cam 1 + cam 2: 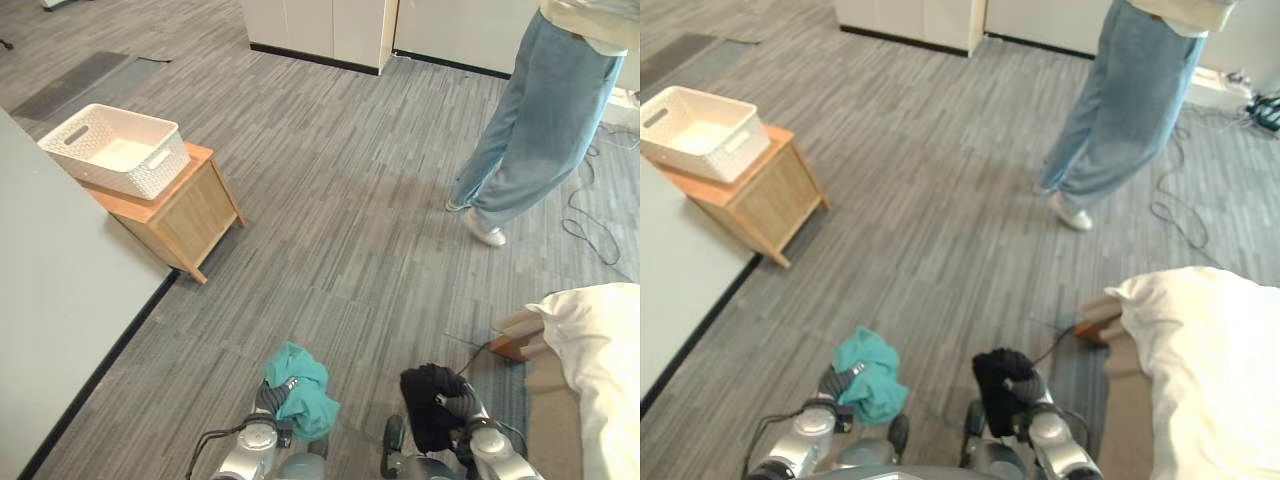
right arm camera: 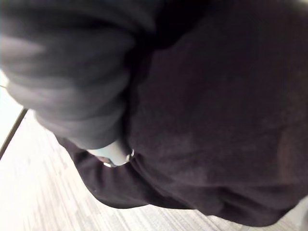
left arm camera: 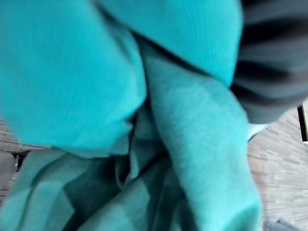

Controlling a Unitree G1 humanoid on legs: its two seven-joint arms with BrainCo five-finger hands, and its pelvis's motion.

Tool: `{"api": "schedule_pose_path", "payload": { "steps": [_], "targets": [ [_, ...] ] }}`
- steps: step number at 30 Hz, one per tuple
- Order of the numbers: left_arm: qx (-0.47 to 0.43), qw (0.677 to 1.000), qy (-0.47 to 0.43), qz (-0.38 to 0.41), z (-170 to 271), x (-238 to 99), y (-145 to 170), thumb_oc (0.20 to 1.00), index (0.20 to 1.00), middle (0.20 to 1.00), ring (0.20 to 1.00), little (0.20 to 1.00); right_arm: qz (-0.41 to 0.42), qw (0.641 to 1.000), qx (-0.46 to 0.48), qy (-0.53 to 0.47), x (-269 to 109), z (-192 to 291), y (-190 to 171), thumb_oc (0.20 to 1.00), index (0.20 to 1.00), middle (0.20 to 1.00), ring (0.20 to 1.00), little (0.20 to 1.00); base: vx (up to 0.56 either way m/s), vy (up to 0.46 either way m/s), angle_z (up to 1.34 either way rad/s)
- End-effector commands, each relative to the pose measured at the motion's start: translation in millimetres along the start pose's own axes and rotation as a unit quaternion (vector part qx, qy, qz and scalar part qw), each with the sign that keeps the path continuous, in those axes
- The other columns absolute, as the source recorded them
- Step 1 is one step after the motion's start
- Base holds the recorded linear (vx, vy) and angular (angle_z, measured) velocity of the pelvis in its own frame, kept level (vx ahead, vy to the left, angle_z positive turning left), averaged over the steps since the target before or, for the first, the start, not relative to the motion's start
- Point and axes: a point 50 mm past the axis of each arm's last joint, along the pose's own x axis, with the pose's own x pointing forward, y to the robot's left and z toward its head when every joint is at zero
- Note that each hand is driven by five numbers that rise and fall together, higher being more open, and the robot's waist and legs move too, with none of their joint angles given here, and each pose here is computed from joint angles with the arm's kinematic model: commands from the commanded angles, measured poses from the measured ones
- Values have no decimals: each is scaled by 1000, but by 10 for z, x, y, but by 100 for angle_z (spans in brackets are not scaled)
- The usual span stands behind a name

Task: Tidy up the quilt and then pick up the clothes from the bed and put them into the laundry hamper.

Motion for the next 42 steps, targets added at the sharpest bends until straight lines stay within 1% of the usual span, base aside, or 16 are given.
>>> {"api": "schedule_pose_path", "payload": {
  "steps": [1,3,9,13,16,19,22,26,30,32,35,37,39,40,41,42],
  "targets": [
    [5,995,-95,17,491,114,29,200,200,200,200,200,-33,995,-16,-94,81,378,-257,200,200,200,200,200,-36,-91,-23],
    [20,993,-120,8,648,134,-42,200,200,200,200,200,-55,993,-18,-107,134,518,-368,200,200,200,200,200,72,-62,-2],
    [37,993,-110,-2,493,65,-117,200,200,200,200,200,-63,991,-35,-116,158,585,-367,200,200,200,200,200,458,151,-19],
    [54,993,-99,15,446,74,-10,200,200,200,200,200,-41,989,-40,-138,152,692,-157,200,200,200,200,200,672,198,-29],
    [59,994,-93,23,432,84,45,200,200,200,200,200,-35,989,-39,-139,174,734,-121,200,200,200,200,200,454,237,-10],
    [76,987,-140,36,703,116,109,200,200,200,200,200,-32,986,-32,-160,188,869,-100,200,200,200,200,200,624,300,49],
    [84,979,-185,28,898,85,69,200,200,200,200,200,-45,985,-19,-166,151,849,-149,200,200,200,200,200,572,164,62],
    [87,976,-199,12,973,81,25,200,200,200,200,200,-75,984,12,-159,123,789,-299,200,200,200,200,200,720,-61,112],
    [86,980,-179,17,816,68,73,200,200,200,200,200,-65,986,-1,-153,86,731,-258,200,200,200,200,200,704,-101,95],
    [92,984,-153,12,638,49,91,200,200,200,200,200,-54,990,-18,-133,59,574,-252,200,200,200,200,200,630,-143,27],
    [58,989,-139,5,581,31,63,200,200,200,200,200,-56,990,-41,-126,66,533,-321,200,200,200,200,200,485,-222,68],
    [54,985,-165,1,729,30,57,200,200,200,200,200,-72,981,-64,-166,118,796,-412,200,200,200,200,200,258,-229,-11],
    [49,985,-167,1,746,36,53,200,200,200,200,200,-75,980,-69,-171,149,866,-425,200,200,200,200,200,345,-30,-50],
    [48,985,-167,2,745,37,42,200,200,200,200,200,-77,976,-53,-197,193,1076,-437,200,200,200,200,200,708,245,-75],
    [52,986,-160,-7,705,43,-25,200,200,200,200,200,-49,980,13,-190,242,1136,-329,200,200,200,200,200,565,245,-80],
    [52,986,-160,-7,706,44,-23,200,200,200,200,200,-49,980,13,-190,243,1138,-328,200,200,200,200,200,621,236,-77]
  ]
}}
